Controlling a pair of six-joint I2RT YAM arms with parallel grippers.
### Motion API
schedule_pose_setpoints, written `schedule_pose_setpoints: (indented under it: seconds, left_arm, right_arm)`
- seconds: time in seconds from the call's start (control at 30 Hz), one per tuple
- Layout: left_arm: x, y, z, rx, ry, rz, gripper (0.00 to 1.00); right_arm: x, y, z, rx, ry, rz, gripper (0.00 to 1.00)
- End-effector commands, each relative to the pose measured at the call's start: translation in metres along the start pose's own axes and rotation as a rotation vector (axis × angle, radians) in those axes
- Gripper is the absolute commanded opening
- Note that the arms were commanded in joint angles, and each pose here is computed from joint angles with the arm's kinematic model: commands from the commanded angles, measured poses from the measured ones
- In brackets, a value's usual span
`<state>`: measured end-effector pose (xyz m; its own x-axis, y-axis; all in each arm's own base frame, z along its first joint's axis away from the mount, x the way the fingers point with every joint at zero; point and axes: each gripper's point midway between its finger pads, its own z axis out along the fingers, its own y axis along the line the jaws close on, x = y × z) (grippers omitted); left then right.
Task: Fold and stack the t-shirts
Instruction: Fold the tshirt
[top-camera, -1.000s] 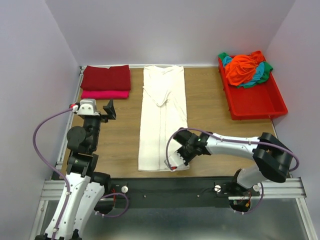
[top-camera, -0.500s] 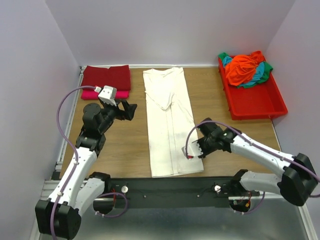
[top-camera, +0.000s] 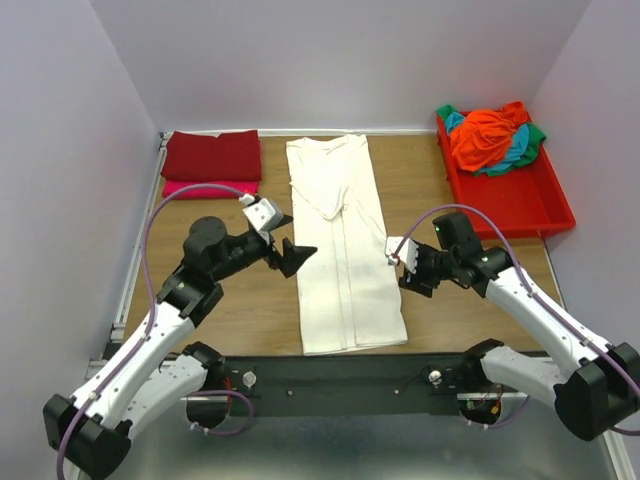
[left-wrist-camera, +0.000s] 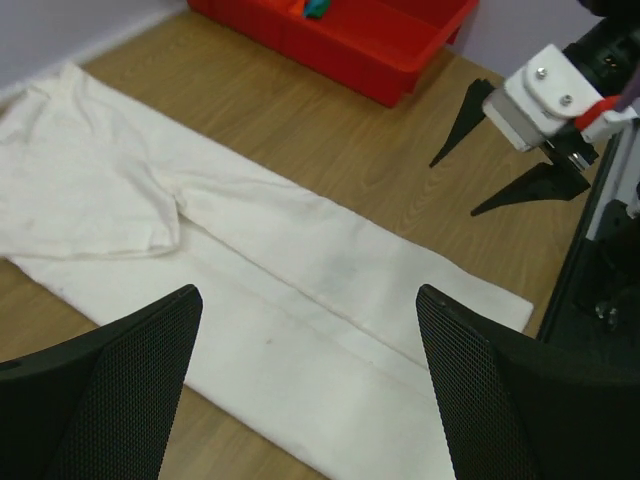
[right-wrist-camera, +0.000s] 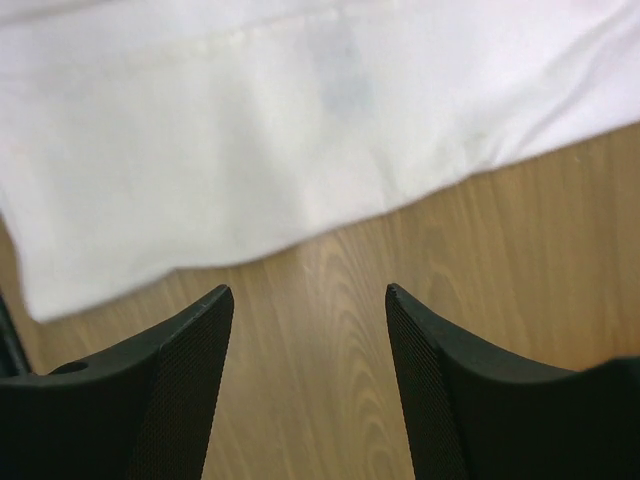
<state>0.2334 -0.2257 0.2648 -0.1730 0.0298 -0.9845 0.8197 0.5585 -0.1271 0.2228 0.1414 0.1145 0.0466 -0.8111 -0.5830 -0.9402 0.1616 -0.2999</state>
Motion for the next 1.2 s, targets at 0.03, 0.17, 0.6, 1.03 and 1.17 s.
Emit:
schedule_pose_setpoints:
  seconds: [0.03,0.17,0.6,1.03,1.17]
  left_arm:
    - [-0.068,-0.012,-0.029,-0.007,-0.226,0.355,0.98]
    - [-0.101,-0.022,-0.054,-0.048,-0.401,0.325,0.98]
    - [-0.029,-0.069,-0.04,0.185,0.083,-0.098,0.9]
    - [0.081,-0.099,-0.05,0.034,0.443,-0.434,0.81]
    - [0.103,-0.11,-0.046,-0.004,0.517,-0.416,0.81]
  right_arm:
    - [-0.043,0.037,0.011,-0.216,-0.25,0.203,0.71]
    - [-0.062,0.058,0.001,-0.33,-0.355,0.203,0.76]
    - [-0.044,0.091,0.025,-0.405,-0.155,0.033,0.82]
    - [-0.039,0.121,0.037,-0.543,-0.108,-0.11,0.82]
    - [-0.038,0.119,0.038,-0.536,-0.099,-0.118,0.82]
